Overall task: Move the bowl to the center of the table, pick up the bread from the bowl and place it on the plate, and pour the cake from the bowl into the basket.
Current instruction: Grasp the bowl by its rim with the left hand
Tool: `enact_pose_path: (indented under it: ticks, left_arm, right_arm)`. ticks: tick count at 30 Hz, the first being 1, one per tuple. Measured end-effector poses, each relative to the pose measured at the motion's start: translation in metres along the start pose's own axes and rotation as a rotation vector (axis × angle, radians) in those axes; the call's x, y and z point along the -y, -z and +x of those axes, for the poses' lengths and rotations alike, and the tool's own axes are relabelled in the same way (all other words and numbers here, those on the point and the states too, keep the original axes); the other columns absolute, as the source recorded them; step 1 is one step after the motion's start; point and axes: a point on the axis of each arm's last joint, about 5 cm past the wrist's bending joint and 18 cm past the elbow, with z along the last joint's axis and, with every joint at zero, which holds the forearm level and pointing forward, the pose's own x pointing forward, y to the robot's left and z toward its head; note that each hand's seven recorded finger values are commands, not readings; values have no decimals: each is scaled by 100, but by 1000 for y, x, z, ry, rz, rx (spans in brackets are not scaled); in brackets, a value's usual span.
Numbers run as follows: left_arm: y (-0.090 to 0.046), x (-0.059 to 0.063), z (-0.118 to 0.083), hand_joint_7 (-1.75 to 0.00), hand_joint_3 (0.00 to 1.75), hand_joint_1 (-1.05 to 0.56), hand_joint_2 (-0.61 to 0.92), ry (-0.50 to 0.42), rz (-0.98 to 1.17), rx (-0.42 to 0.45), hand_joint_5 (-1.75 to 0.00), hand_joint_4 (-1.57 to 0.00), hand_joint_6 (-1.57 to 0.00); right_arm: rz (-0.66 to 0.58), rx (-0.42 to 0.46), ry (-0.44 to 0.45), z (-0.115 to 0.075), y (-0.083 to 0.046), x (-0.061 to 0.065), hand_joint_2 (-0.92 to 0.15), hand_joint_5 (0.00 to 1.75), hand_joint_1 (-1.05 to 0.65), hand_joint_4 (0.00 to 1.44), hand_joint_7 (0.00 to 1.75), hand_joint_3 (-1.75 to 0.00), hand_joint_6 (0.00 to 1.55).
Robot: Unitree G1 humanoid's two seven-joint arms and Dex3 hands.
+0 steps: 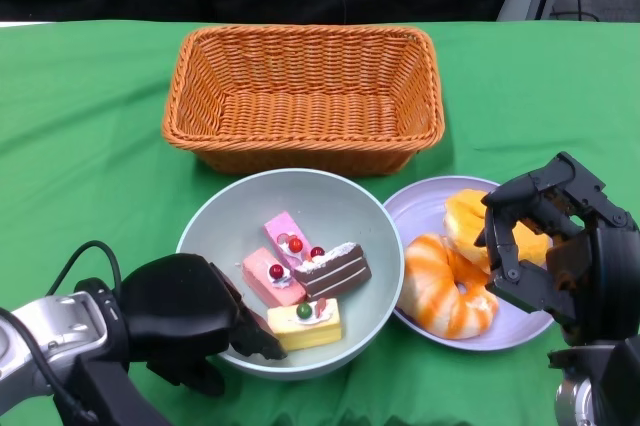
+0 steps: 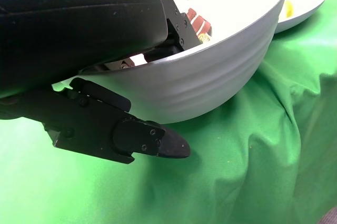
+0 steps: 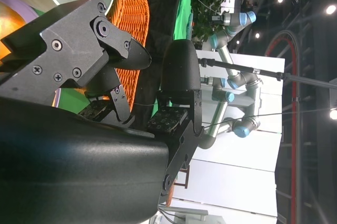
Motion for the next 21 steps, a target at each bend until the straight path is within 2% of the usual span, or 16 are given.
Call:
enact_pose_path:
  ticks: [1,2,3,4,6,11,12,14,16,19,21]
  left_arm:
    - [0,1,0,-12,5,-35,92,-4,0,3,-15,-104,-103]
    - [0,1,0,-11,3,-33,91,-8,0,4,-24,-109,-109]
    - [0,1,0,-9,1,-32,90,-10,-2,4,-60,-100,-116]
    - [1,1,0,-7,1,-32,90,-17,-4,4,-86,-91,-119]
    - [1,1,1,-6,0,-32,91,-28,-5,8,-115,-80,-121]
    - [2,3,0,-7,0,-30,90,-60,-15,11,-125,-78,-124]
    - [2,4,0,-10,0,-29,91,-72,-19,11,-135,-76,-125]
    - [2,6,-1,-18,0,-28,92,-95,-28,12,-142,-74,-122]
    - [3,9,-1,-103,3,-26,92,-125,-40,17,-164,-68,-83]
    - [4,13,-2,-149,9,-22,92,-169,-59,32,-173,-65,-60]
    - [4,15,-4,-157,11,-20,92,-203,-84,56,-174,-65,-55]
  right_arm:
    - [0,0,1,0,0,0,-50,163,-6,74,129,-110,69]
    - [-1,0,1,0,0,0,-50,163,-5,74,129,-110,70]
    - [-1,0,2,0,0,0,-50,163,-5,75,128,-111,70]
    - [-1,0,2,0,0,0,-49,163,-5,75,128,-112,70]
    - [-1,0,2,0,0,0,-49,164,-4,74,129,-114,70]
    - [0,0,2,0,0,0,-48,165,-3,73,130,-116,69]
    - [0,0,1,0,0,0,-49,165,-1,73,130,-116,69]
    - [0,-3,-2,0,1,0,-49,165,-1,73,130,-117,69]
    - [-1,-8,-2,-1,1,0,-49,165,0,73,130,-117,69]
    - [-6,-15,-5,-2,3,0,-49,165,-1,73,130,-116,69]
    - [-10,-16,-8,-2,3,0,-50,164,-1,74,130,-116,69]
